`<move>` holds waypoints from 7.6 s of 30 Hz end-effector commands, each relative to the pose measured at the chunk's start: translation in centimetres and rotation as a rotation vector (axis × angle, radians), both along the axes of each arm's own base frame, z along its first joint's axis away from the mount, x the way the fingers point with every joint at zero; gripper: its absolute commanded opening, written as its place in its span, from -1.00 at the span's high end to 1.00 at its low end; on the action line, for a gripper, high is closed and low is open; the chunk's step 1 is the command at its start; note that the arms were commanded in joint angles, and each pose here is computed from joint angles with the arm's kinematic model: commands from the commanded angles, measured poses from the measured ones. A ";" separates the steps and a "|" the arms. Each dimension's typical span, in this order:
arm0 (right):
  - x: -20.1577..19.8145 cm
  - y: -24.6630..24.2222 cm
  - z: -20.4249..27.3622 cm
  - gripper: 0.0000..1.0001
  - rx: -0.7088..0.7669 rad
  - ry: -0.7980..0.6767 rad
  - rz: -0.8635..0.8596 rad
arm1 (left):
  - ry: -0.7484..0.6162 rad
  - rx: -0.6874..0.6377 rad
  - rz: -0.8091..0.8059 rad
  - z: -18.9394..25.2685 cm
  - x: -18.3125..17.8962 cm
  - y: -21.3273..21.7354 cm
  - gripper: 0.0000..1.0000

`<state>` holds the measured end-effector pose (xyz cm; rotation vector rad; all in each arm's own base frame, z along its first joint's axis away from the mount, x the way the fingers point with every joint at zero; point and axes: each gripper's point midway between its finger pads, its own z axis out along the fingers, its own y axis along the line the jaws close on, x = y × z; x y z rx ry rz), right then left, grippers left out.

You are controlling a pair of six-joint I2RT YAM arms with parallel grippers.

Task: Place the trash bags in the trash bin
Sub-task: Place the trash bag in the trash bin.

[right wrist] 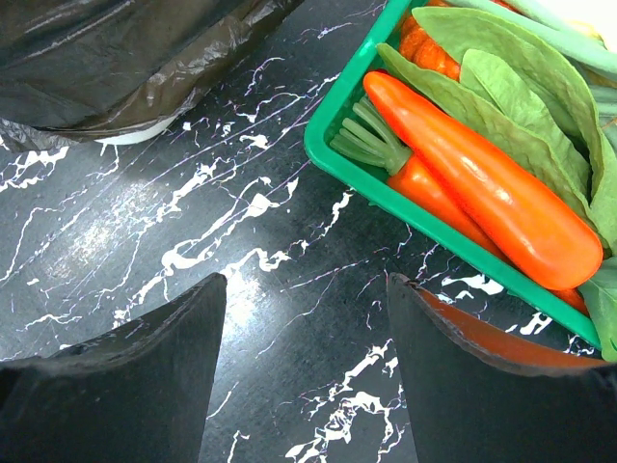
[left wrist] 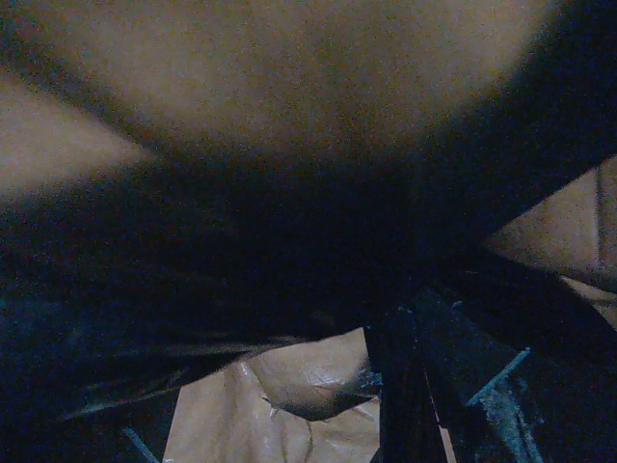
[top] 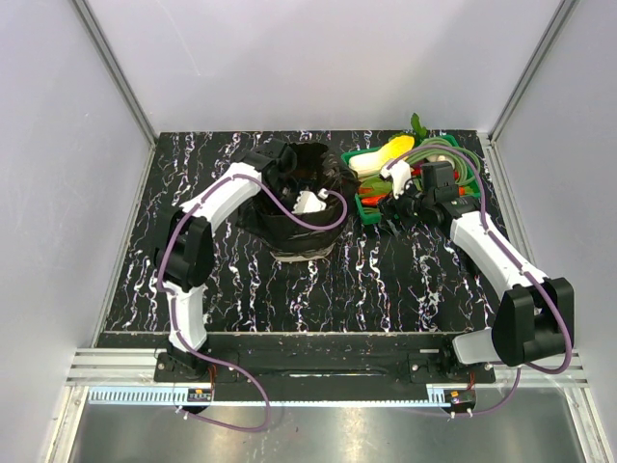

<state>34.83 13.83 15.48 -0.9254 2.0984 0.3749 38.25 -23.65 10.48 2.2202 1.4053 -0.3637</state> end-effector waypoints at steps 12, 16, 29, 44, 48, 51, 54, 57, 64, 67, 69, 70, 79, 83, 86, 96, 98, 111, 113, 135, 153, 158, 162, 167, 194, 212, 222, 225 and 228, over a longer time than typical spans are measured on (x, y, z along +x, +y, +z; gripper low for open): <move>0.4 0.0 0.0 -0.47 -0.010 -0.022 0.001 | -0.039 0.148 -0.038 -2.4 0.5 -0.4 -0.83; 0.4 0.0 -0.1 -0.47 -0.014 -0.021 0.004 | -0.035 0.174 -0.039 -3.1 0.3 -0.2 -0.83; 0.4 0.0 -0.3 -0.47 -0.013 -0.014 0.004 | -0.078 0.259 -0.022 -5.2 0.7 1.2 -0.86; 0.3 0.1 -0.2 -0.47 -0.011 -0.008 0.010 | -0.138 0.140 0.042 1.8 1.6 -0.6 -0.92; 0.2 0.1 -0.2 -0.47 -0.011 -0.009 0.012 | -0.158 0.107 0.054 4.1 1.6 -0.8 -0.94; 0.3 0.1 -0.2 -0.47 -0.011 -0.010 0.012 | -0.190 0.089 0.056 5.7 1.6 -0.8 -0.96; 0.2 0.1 -0.3 -0.47 -0.011 -0.006 0.011 | -0.218 0.085 0.063 6.9 1.8 -0.4 -0.98; 0.2 0.1 -0.1 -0.47 -0.010 -0.009 0.012 | -0.232 0.072 0.075 8.1 1.8 0.1 -0.98; 0.3 0.1 -0.3 -0.47 -0.013 -0.006 0.011 | -0.240 -0.002 0.135 11.6 1.4 1.0 -0.98; 0.3 0.1 -0.3 -0.47 -0.011 -0.004 0.009 | -0.250 -0.051 0.212 13.6 1.8 1.4 -0.98; 0.3 0.1 -0.3 -0.47 -0.012 -0.007 0.011 | -0.233 -0.091 0.287 14.8 2.1 1.6 -0.98; 0.3 0.1 -0.3 -0.47 -0.011 -0.007 0.012 | -0.221 -0.106 0.331 15.2 2.3 1.6 -0.98; 0.4 0.2 -0.5 -0.47 -0.011 0.001 0.012 | -0.016 -0.218 0.698 15.7 2.2 1.0 -0.98; 0.4 0.2 -0.5 -0.47 -0.007 0.005 0.009 | 0.085 -0.247 0.798 14.9 1.8 -0.1 -0.93; 0.4 0.2 -0.4 -0.47 -0.006 0.002 0.009 | 0.138 -0.233 0.848 13.6 1.5 -0.9 -0.84; 0.3 0.2 -0.4 -0.47 -0.008 -0.001 0.009 | 0.174 -0.166 0.975 9.8 1.1 -1.0 -0.38; 0.3 0.1 -0.4 -0.47 -0.012 -0.002 0.011 | 0.169 -0.147 0.980 9.3 0.7 -0.9 -0.36; 0.2 0.0 -0.4 -0.47 -0.014 -0.005 0.012 | 0.198 -0.056 1.023 5.8 0.1 0.1 -0.31; 0.2 0.1 -0.2 -0.48 -0.012 -0.010 0.013 | 0.203 -0.037 1.024 5.1 0.1 0.2 -0.32; 0.2 0.1 -0.4 -0.48 -0.011 0.002 0.014 | 0.214 0.171 0.967 -1.0 -0.2 1.9 -0.37; 0.2 0.1 -0.6 -0.47 -0.016 0.006 0.015 | 0.211 0.222 0.925 -3.7 0.0 2.2 -0.42; 0.1 0.1 -0.7 -0.48 -0.014 0.010 0.015 | 0.216 0.222 0.918 -4.2 0.0 2.1 -0.43; 0.2 0.1 -0.8 -0.47 -0.016 0.012 0.014 | 0.218 0.227 0.911 -4.7 -0.2 2.1 -0.43; 0.2 0.0 -0.8 -0.48 -0.019 0.012 0.013 | 0.212 0.252 0.911 -5.3 -0.2 2.5 -0.44; 0.2 0.0 -1.2 -0.48 -0.020 0.022 0.012 | 0.285 0.276 0.896 -7.1 -2.6 2.9 -0.56; 0.2 0.0 -1.3 -0.48 -0.023 0.024 0.010 | 0.311 0.309 0.865 -8.8 -3.2 3.0 -0.65; 0.2 0.0 -1.4 -0.48 -0.022 0.028 0.010 | 0.311 0.345 0.840 -9.3 -3.5 3.5 -0.74; 0.2 0.0 -1.4 -0.48 -0.023 0.026 0.009 | 0.311 0.357 0.842 -9.4 -3.5 3.7 -0.75; 0.2 0.0 -1.4 -0.48 -0.024 0.029 0.010 | 0.310 0.359 0.843 -9.4 -3.6 3.7 -0.76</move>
